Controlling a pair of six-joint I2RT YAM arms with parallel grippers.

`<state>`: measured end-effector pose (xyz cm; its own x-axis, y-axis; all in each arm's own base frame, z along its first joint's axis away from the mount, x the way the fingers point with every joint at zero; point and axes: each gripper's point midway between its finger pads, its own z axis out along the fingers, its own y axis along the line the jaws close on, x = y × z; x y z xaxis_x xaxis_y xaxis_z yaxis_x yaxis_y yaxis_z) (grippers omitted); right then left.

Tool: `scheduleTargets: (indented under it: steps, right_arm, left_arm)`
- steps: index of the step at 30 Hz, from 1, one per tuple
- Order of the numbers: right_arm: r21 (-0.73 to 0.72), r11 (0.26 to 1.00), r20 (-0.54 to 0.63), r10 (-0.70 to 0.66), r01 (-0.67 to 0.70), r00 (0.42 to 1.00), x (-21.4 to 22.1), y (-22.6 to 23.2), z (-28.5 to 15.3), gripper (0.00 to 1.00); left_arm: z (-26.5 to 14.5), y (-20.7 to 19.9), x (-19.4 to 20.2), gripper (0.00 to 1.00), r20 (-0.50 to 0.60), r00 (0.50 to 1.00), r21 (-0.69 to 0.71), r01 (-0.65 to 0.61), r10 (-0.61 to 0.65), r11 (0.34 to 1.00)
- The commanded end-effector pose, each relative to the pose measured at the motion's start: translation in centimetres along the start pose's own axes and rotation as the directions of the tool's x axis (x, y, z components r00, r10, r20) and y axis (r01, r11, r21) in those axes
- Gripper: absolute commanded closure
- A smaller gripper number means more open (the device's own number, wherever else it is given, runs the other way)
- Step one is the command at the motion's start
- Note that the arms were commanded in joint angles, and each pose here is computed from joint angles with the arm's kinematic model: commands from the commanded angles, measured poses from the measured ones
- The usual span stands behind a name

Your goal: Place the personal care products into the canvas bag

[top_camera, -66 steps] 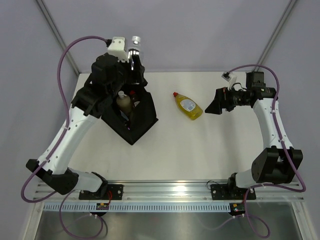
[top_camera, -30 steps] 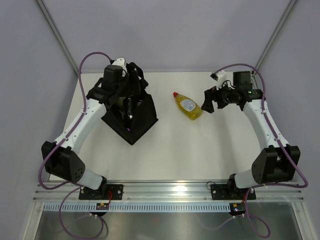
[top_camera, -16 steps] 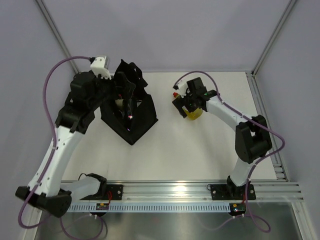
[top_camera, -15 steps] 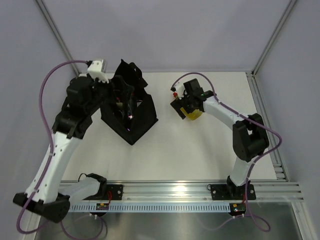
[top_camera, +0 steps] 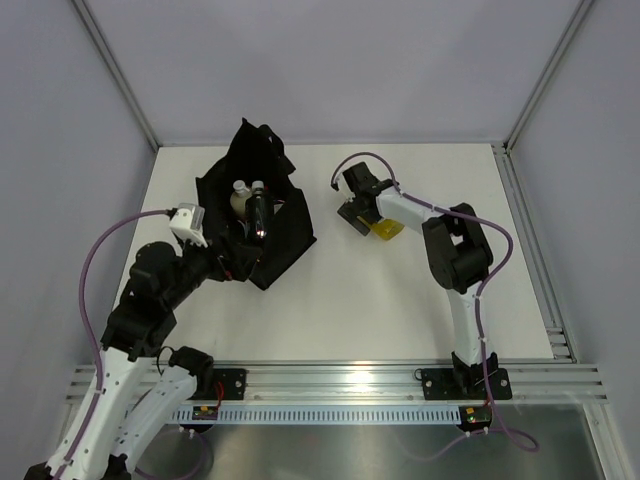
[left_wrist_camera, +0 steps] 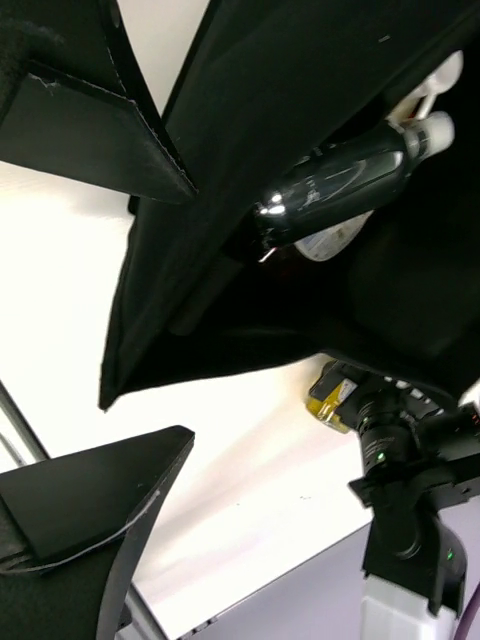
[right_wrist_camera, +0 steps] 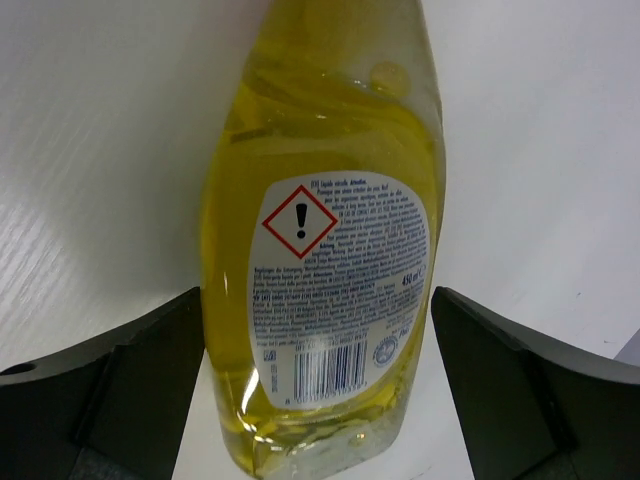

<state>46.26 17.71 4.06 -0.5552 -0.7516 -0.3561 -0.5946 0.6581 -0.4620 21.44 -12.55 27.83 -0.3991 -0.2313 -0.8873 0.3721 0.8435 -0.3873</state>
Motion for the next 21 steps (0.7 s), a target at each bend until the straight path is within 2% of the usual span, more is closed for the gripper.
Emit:
scheduleTargets:
  steps: [1, 5, 7, 8, 10, 11, 12, 13, 16, 17, 21]
  right_arm:
    - [0.056, 0.998, -0.009, -0.020, 0.021, 1.000, -0.9, -1.3, 0.3, 0.00]
    - [0.014, 1.000, -0.050, -0.016, 0.017, 0.999, -0.4, -0.5, 1.5, 0.03]
    - [-0.025, 1.000, -0.097, 0.006, -0.008, 0.995, 0.5, -0.2, 1.7, 0.12]
    - [-0.073, 0.996, -0.096, 0.042, -0.049, 0.995, 0.3, -0.6, 2.2, 0.16]
    - [-0.144, 0.984, -0.146, 0.085, -0.106, 0.986, 1.4, -0.7, 2.1, 0.26]
    - [-0.213, 0.964, -0.133, 0.133, -0.160, 0.982, 1.4, -1.4, 2.2, 0.30]
    - [-0.256, 0.948, -0.151, 0.154, -0.190, 0.976, 1.9, -1.3, 1.9, 0.40]
    - [-0.284, 0.933, -0.154, 0.182, -0.220, 0.971, 2.1, -1.8, 1.7, 0.44]
    - [-0.436, 0.840, -0.129, 0.297, -0.323, 0.946, 1.9, -2.9, 0.0, 0.47]
    - [-0.514, 0.789, -0.104, 0.333, -0.337, 0.937, 1.1, -2.7, -1.2, 0.48]
    - [-0.589, 0.696, -0.157, 0.400, -0.410, 0.903, 2.5, -3.4, -1.9, 0.48]
  left_arm:
    - [-0.5, -1.6, -0.4, 0.01, 0.053, 0.998, 0.090, 0.033, -0.038, 0.995]
    - [-1.6, -2.5, -0.4, 0.01, 0.093, 0.995, 0.153, 0.020, -0.035, 0.988]
    - [-1.9, -3.0, -0.5, 0.01, 0.108, 0.993, 0.179, 0.018, -0.038, 0.984]
    - [-1.9, -3.4, 0.2, 0.01, 0.094, 0.995, 0.216, 0.021, -0.043, 0.976]
    - [-2.5, -4.8, -0.2, 0.01, 0.136, 0.989, 0.297, 0.015, -0.058, 0.955]
    - [-2.4, -5.1, 0.6, 0.01, 0.118, 0.991, 0.332, 0.021, -0.064, 0.943]
    - [-2.9, -5.7, 0.2, 0.01, 0.144, 0.987, 0.364, 0.017, -0.074, 0.931]
    - [-2.9, -6.0, 0.3, 0.01, 0.143, 0.987, 0.382, 0.015, -0.075, 0.924]
    - [-2.7, -6.7, 0.8, 0.01, 0.109, 0.991, 0.427, 0.028, -0.082, 0.904]
    - [-2.6, -6.9, 0.8, 0.01, 0.100, 0.991, 0.434, 0.035, -0.087, 0.900]
    - [-2.2, -8.1, 0.2, 0.01, 0.084, 0.990, 0.494, 0.058, -0.114, 0.868]
